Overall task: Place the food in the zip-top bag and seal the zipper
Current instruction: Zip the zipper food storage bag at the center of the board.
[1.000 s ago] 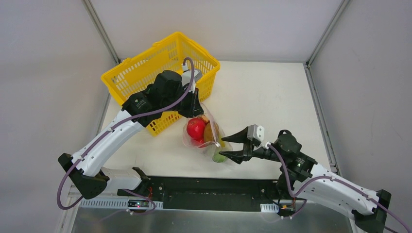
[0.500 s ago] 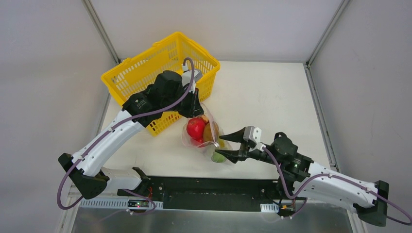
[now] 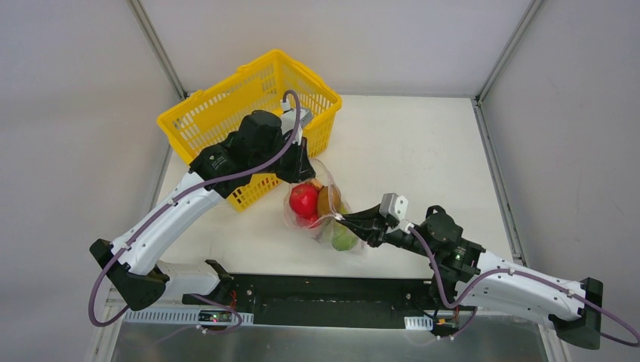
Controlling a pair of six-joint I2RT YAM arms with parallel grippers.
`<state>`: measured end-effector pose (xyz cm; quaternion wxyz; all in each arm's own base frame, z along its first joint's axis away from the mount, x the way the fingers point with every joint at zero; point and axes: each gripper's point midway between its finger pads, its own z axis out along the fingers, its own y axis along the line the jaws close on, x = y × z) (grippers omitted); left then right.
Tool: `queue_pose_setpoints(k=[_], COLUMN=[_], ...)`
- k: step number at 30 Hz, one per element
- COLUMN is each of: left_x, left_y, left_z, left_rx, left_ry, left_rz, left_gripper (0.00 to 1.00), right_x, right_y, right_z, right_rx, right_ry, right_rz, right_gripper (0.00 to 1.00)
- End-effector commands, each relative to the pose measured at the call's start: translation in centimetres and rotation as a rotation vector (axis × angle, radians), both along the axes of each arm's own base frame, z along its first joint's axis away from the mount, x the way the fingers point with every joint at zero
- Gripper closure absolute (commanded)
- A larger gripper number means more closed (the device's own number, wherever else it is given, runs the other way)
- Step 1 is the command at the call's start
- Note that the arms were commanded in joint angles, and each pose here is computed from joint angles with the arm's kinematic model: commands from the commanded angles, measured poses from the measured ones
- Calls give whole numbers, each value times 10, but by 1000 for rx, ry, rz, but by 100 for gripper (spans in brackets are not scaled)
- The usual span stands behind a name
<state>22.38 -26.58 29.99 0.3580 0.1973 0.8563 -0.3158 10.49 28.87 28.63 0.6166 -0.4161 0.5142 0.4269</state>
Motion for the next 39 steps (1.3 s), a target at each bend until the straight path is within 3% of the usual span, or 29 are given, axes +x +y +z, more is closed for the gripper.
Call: queue_pose_setpoints(k=[1, 2, 21, 33, 37, 39], left_x=[1, 1, -36, -46, -44, -43], left_y=[3, 4, 52, 71, 71, 70], left_z=[17, 17, 7, -3, 3, 6], left_rx=[-56, -51, 123, 250, 246, 244], left_ry=[-42, -44, -50, -45, -79, -91], left_rz=[23, 27, -36, -112, -122, -131], left_gripper=[100, 100, 100, 100, 83, 64], right_x=[1, 4, 47, 51, 56, 61], right_y=[-6, -7, -54, -55, -48, -44], right_z=[45, 46, 63, 66, 68, 67], right_rx=[128, 130, 92, 12, -22, -28], right_ry=[-37, -34, 109, 156, 188, 221], right_rz=[-25, -39, -378, -384, -362, -349], right_gripper=[96, 100, 100, 100, 100, 100])
